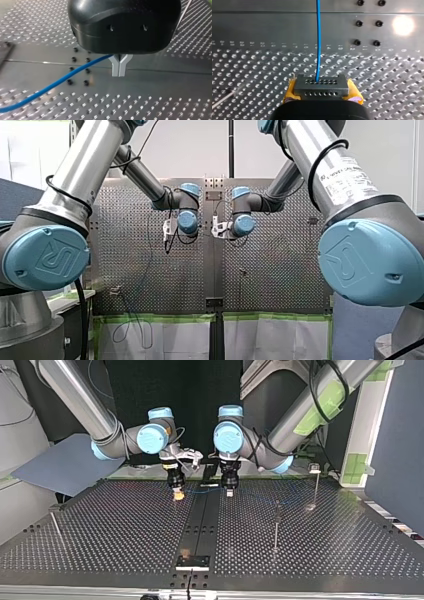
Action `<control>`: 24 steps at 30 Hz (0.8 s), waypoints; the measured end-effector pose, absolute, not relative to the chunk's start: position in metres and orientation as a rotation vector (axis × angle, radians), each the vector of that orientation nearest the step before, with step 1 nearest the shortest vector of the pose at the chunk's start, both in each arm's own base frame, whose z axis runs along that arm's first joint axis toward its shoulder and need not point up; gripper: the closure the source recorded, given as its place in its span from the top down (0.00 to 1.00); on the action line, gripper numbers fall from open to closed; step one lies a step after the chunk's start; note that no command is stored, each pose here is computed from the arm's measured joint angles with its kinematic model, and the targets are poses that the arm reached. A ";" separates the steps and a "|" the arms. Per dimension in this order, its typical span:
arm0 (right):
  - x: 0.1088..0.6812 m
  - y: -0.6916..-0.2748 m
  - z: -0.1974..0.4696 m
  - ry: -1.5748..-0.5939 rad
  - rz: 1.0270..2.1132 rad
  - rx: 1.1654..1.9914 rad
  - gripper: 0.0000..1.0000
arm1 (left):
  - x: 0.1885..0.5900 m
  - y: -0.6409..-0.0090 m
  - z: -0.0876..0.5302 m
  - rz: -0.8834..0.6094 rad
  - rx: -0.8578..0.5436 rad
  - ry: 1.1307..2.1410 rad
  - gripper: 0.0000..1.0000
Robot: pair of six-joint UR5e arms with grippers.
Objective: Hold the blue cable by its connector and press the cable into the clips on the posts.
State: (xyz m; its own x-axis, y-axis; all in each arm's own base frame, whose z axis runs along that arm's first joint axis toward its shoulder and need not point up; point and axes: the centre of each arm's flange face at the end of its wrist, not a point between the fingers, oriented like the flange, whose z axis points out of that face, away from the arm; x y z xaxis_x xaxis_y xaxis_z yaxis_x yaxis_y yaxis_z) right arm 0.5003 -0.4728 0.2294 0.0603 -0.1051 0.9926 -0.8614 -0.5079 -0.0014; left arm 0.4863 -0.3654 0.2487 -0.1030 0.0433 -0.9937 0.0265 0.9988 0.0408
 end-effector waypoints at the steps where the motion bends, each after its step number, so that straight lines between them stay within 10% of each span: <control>1: 0.500 -0.472 0.227 -0.974 1.503 1.705 0.00 | 0.486 -0.367 0.247 0.012 0.054 1.674 0.01; 24: 0.470 -0.460 0.161 -1.024 1.421 1.742 0.00 | 0.469 -0.387 0.179 0.014 0.070 1.712 0.01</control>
